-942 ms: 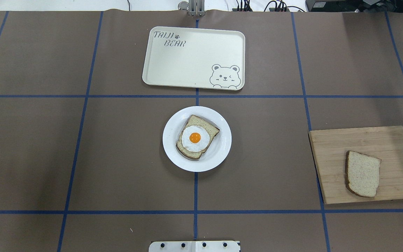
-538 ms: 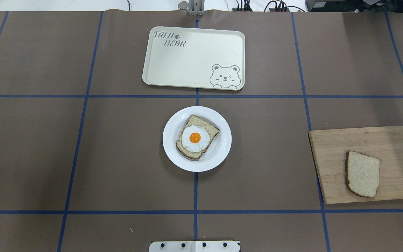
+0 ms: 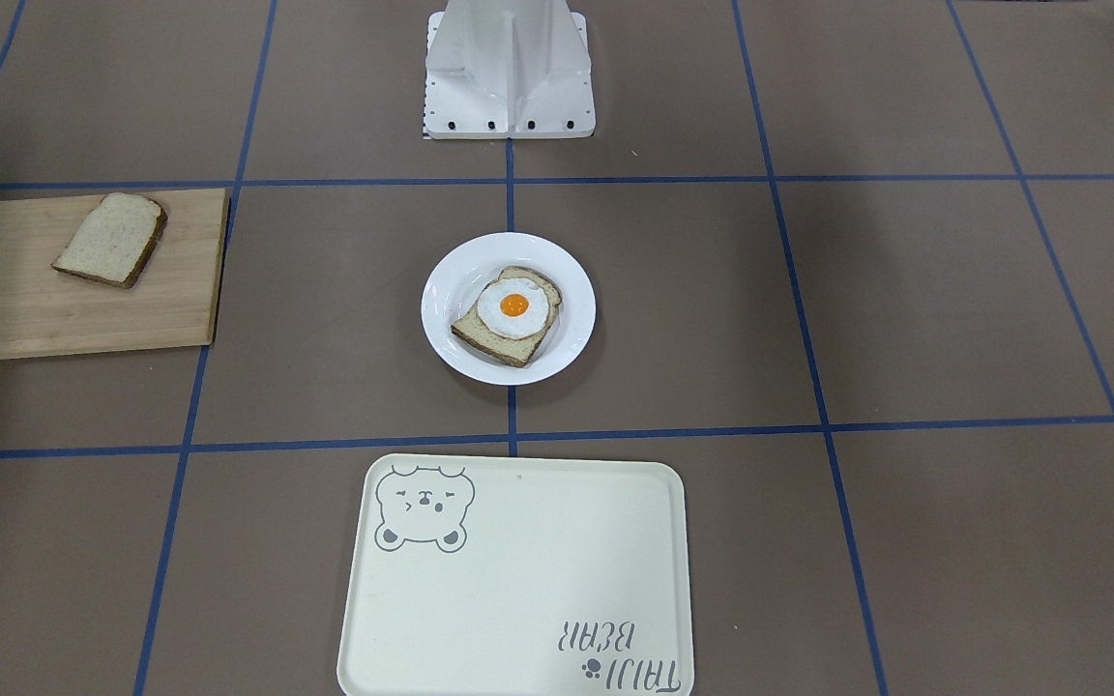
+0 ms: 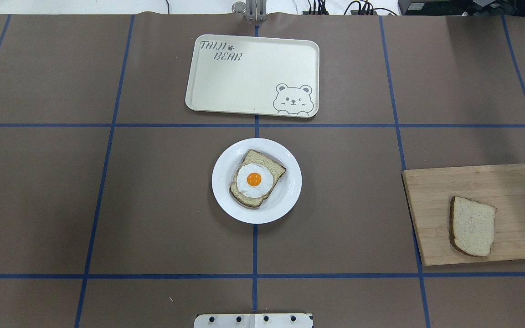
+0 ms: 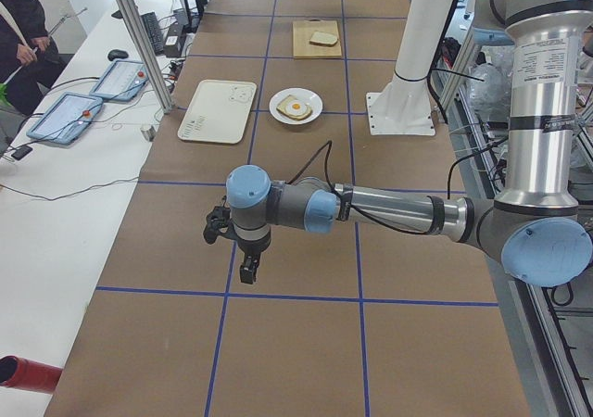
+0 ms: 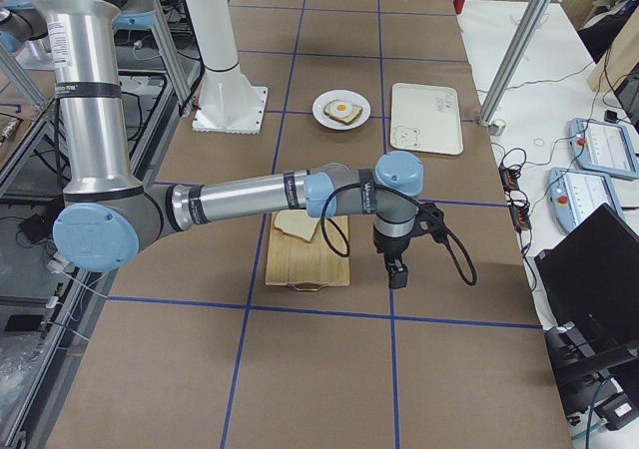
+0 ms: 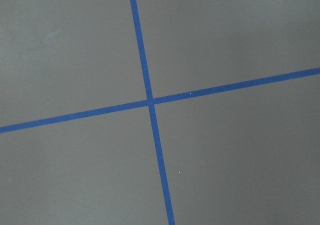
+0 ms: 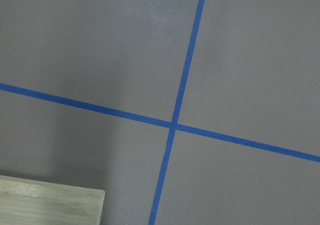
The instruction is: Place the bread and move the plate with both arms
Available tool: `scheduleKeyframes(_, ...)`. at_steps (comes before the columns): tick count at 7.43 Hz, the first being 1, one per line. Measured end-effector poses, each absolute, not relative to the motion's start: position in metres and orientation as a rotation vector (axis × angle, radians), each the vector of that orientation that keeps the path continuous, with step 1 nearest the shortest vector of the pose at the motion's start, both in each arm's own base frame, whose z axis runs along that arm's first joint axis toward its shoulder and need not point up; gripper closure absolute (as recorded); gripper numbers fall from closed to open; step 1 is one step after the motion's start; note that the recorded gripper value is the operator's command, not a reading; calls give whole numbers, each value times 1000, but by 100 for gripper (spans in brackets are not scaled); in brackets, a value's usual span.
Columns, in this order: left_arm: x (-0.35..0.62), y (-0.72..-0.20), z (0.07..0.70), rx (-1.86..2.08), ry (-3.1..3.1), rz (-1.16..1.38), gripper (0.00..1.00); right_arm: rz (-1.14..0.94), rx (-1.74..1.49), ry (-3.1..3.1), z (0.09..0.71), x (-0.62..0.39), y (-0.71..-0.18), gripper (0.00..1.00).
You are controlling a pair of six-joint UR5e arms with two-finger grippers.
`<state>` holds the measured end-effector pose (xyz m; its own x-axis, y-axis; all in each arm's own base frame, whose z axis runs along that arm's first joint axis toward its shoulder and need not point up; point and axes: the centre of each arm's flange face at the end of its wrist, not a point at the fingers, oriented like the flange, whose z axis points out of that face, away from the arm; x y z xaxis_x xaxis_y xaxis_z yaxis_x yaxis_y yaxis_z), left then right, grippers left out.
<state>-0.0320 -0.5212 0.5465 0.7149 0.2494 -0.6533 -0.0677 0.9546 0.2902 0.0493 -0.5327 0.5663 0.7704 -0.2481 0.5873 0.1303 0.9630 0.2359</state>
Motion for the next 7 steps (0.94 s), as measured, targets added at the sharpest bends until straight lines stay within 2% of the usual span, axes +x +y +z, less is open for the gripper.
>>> scheduleKeyframes(2,-33,-528,536,291,757,191,1,-212,268,-683,558,46,-528,0)
scheduleKeyframes(4,-33,-529,534,326,757,203,1,-117,259,-771,564,25,-511,0)
scheduleKeyframes(7,-33,-525,538,346,757,210,1,79,254,-931,585,-44,-445,1)
